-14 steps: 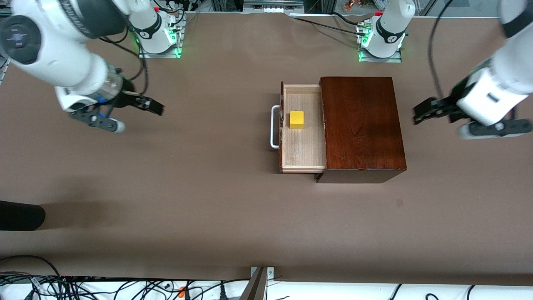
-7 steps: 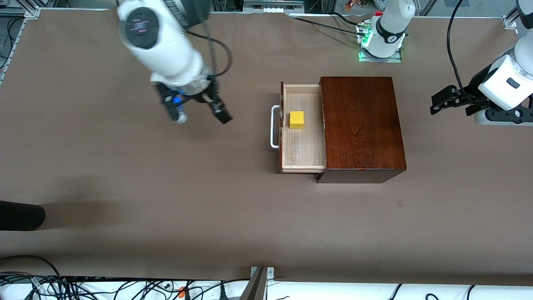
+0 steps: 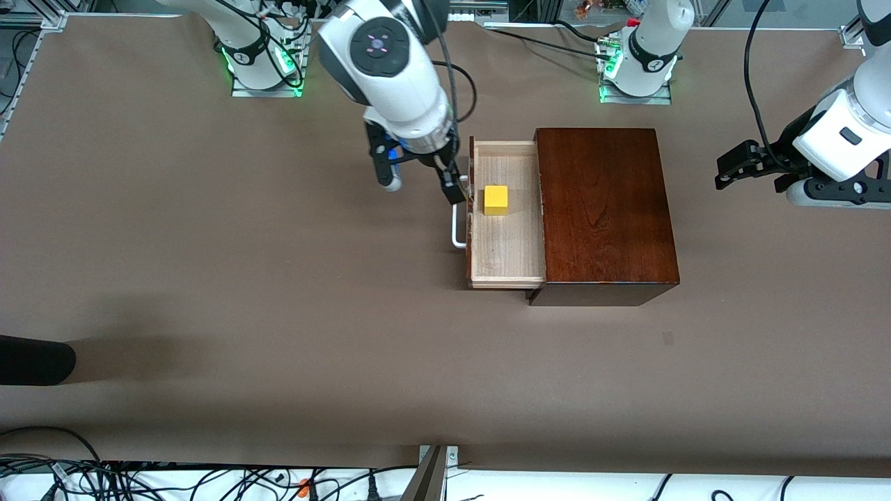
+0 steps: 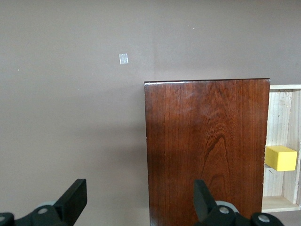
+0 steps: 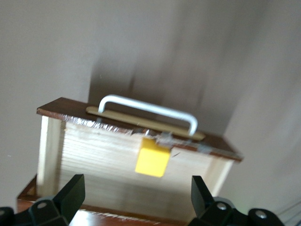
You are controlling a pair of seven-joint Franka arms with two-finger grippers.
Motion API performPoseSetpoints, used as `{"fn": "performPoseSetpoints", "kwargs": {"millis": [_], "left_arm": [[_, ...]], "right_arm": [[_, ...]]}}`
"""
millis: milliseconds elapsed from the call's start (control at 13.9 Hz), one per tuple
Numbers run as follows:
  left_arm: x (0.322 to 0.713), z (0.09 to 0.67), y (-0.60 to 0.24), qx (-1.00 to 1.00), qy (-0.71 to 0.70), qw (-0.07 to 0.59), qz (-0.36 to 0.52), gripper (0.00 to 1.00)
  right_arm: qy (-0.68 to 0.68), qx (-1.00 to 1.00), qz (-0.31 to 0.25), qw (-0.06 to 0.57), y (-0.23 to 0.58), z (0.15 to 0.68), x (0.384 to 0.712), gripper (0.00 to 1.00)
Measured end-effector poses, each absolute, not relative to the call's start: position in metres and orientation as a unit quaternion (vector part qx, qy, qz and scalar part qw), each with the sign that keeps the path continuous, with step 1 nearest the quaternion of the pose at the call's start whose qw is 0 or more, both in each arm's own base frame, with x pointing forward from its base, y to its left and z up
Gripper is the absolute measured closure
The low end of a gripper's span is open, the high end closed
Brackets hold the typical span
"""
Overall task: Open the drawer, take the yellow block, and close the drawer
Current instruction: 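Reach the right gripper over the open drawer above the yellow cube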
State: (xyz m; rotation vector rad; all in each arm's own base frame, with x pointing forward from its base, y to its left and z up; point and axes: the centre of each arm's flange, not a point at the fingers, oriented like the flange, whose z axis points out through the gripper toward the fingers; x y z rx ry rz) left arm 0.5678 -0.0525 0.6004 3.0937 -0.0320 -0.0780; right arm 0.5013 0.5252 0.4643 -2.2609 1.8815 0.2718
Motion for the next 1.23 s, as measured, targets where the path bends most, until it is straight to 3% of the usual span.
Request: {"fn": "performPoseSetpoints", "kwargs": {"millis": [505,939,1227], "left_arm": [[0.566,0.601,-0.053,0.999,-0.026,0.024,-0.029,0.0],[0.566,0.6,-0.051,0.999,-0.027,0.017,-0.029,0.0],[0.566,0.601,-0.051,0.999,-0.027,0.017,-0.029,0.0]], "right_arm": [[0.698,-0.699,0.096,0.119,0.59,0.408,0.497,0.0],[0.684,-0.722,0.06,0.086,0.617,0.346,0.473,0.0],[0.68,-0.728,0.055,0.069,0.62,0.335,0.466,0.0]]}}
